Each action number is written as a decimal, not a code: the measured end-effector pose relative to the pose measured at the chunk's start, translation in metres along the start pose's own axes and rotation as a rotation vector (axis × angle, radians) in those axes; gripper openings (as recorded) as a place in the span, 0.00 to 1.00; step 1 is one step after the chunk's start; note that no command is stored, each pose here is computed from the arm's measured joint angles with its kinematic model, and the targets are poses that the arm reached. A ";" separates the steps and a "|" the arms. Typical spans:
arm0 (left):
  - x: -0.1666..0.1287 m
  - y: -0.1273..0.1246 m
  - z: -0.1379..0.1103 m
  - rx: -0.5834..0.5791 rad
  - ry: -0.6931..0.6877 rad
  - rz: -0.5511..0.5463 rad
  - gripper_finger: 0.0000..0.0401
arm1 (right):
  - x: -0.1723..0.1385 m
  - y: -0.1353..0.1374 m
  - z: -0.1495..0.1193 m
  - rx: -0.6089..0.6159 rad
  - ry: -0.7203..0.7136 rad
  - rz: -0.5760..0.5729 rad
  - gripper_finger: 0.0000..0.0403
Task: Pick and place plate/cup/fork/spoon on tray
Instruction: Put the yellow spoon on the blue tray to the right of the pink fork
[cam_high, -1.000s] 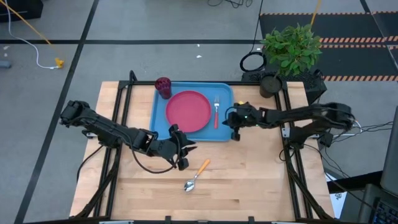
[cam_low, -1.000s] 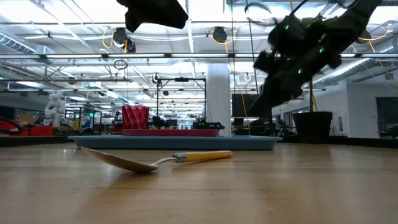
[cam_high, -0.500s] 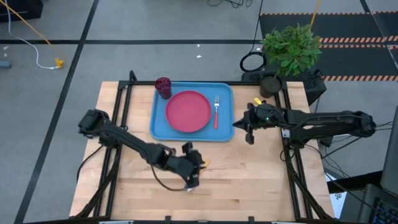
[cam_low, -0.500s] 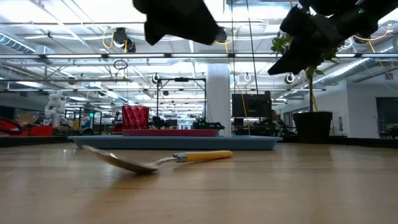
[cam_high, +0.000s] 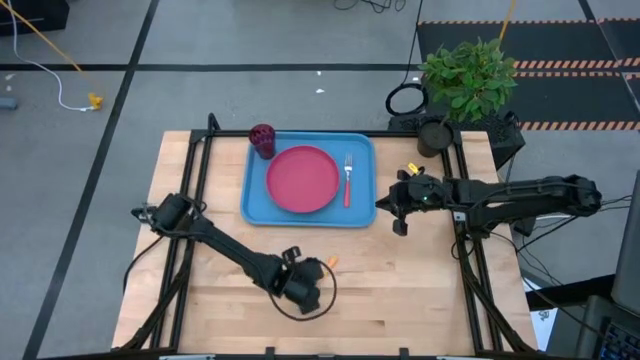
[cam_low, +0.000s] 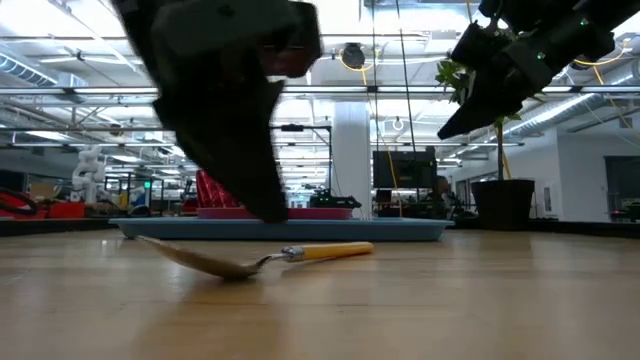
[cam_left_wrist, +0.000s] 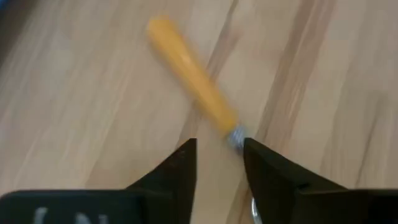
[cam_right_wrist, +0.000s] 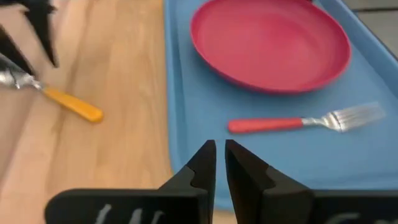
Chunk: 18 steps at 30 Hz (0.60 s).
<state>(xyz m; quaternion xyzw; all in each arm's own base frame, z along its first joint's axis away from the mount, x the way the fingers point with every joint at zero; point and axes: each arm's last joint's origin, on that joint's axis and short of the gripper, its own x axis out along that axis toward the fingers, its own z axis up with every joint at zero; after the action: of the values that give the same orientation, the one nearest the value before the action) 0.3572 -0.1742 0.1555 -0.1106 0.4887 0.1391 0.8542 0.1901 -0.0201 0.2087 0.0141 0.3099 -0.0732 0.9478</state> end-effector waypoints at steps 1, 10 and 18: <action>-0.001 0.000 -0.002 -0.009 0.008 0.008 0.37 | 0.003 0.001 0.000 -0.001 -0.014 0.005 0.08; -0.006 -0.017 -0.012 -0.075 -0.059 -0.013 0.58 | 0.017 0.008 -0.014 -0.028 -0.084 0.032 0.08; -0.002 -0.025 -0.017 -0.053 -0.112 -0.014 0.60 | 0.017 0.008 -0.014 -0.042 -0.092 0.031 0.08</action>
<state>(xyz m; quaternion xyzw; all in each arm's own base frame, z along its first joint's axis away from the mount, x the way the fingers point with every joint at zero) 0.3516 -0.2032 0.1499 -0.1286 0.4355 0.1519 0.8779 0.1971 -0.0136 0.1872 -0.0044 0.2673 -0.0524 0.9622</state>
